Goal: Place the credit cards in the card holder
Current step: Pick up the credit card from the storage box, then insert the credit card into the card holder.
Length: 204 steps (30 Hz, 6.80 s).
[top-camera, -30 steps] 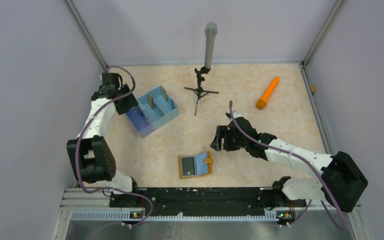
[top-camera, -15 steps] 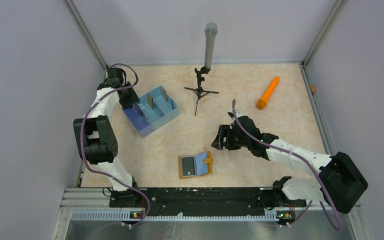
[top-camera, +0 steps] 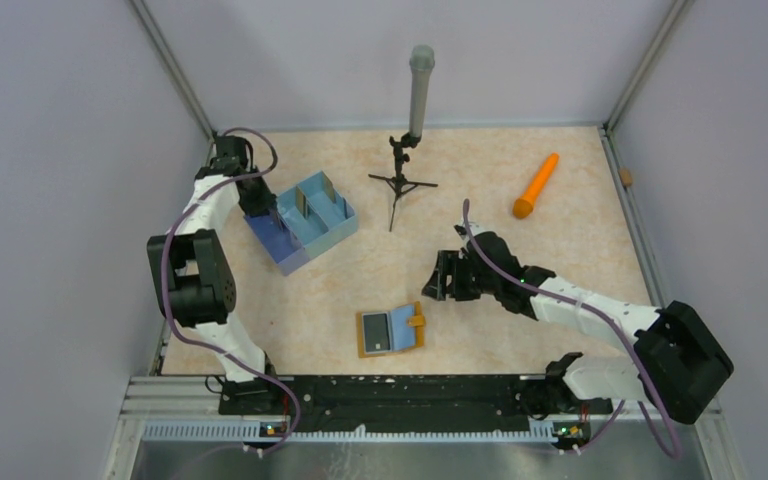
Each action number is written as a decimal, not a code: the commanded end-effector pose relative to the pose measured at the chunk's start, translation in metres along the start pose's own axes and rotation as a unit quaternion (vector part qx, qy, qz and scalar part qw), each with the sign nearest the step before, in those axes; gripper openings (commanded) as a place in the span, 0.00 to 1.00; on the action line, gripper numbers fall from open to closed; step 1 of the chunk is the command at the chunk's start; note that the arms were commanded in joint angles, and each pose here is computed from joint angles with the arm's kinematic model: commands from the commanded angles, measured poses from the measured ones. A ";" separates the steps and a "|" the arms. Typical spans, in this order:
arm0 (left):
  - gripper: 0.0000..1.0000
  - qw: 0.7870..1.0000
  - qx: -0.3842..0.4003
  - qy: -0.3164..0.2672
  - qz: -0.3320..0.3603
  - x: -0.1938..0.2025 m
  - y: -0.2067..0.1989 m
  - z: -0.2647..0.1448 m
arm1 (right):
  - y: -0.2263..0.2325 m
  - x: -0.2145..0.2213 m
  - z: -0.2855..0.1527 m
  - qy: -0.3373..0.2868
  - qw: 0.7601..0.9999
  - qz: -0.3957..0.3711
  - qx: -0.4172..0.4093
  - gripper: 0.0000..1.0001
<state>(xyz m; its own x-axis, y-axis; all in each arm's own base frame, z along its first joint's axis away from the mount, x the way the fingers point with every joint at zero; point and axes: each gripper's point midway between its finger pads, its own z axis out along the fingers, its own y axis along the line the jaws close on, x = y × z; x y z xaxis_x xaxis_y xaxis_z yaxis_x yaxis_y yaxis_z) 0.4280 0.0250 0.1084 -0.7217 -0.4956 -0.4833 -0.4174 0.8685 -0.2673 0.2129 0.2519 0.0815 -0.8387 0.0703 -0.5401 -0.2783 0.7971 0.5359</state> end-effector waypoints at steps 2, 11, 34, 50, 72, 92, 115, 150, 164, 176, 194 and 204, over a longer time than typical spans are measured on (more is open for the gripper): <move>0.27 1.000 -0.003 -0.013 0.008 -0.010 -0.001 -0.003 | 0.002 -0.006 0.002 -0.013 1.000 0.002 -0.011 0.64; 0.17 1.000 -0.011 -0.008 0.008 -0.005 0.003 -0.003 | 0.001 -0.004 0.003 -0.010 1.000 0.005 -0.010 0.63; 0.00 0.993 0.063 -0.099 0.011 -0.007 -0.016 -0.102 | 0.006 -0.021 -0.017 -0.048 0.999 -0.023 -0.010 0.63; 0.00 0.810 0.483 0.058 0.328 0.179 -0.171 -0.247 | 0.096 -0.056 -0.094 -0.094 0.947 -0.173 -0.254 0.77; 0.00 0.645 0.637 0.196 0.373 0.278 -0.177 -0.305 | 0.156 -0.003 -0.137 0.016 0.854 -0.190 -0.483 0.32; 0.78 0.697 0.690 0.056 0.188 0.251 -0.217 -0.294 | 0.164 -0.049 -0.139 -0.204 0.853 -0.074 -0.475 0.00; 0.30 0.678 0.723 0.061 0.118 0.262 -0.212 -0.305 | 0.154 -0.052 -0.130 -0.222 0.859 -0.033 -0.461 0.00; 0.00 0.928 0.344 0.130 0.060 0.309 -0.113 -0.130 | 0.049 0.064 0.006 0.038 0.999 0.010 -0.002 0.75; 0.00 0.910 0.359 0.199 0.063 0.339 -0.109 -0.124 | 0.024 0.073 0.019 0.054 0.996 -0.002 0.066 0.44; 0.00 0.896 0.372 0.238 0.043 0.357 -0.110 -0.114 | 0.016 0.079 0.023 0.062 0.995 0.003 0.083 0.12; 0.00 0.900 0.340 0.272 -0.016 0.373 -0.095 -0.103 | 0.010 0.079 0.025 0.063 0.993 0.001 0.102 0.00; 0.00 0.912 0.321 0.252 -0.041 0.371 -0.083 -0.100 | 0.009 0.079 0.025 0.063 0.992 0.000 0.105 0.00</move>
<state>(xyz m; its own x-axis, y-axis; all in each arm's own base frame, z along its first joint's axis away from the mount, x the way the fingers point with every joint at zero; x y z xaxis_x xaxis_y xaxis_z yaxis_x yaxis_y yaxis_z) 0.1393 -0.2397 0.0428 -0.9482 -0.3150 -0.0421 -0.1489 0.5575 -0.8167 0.1497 0.2775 0.0233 -0.9057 0.0029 -0.4239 -0.1871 0.8946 0.4059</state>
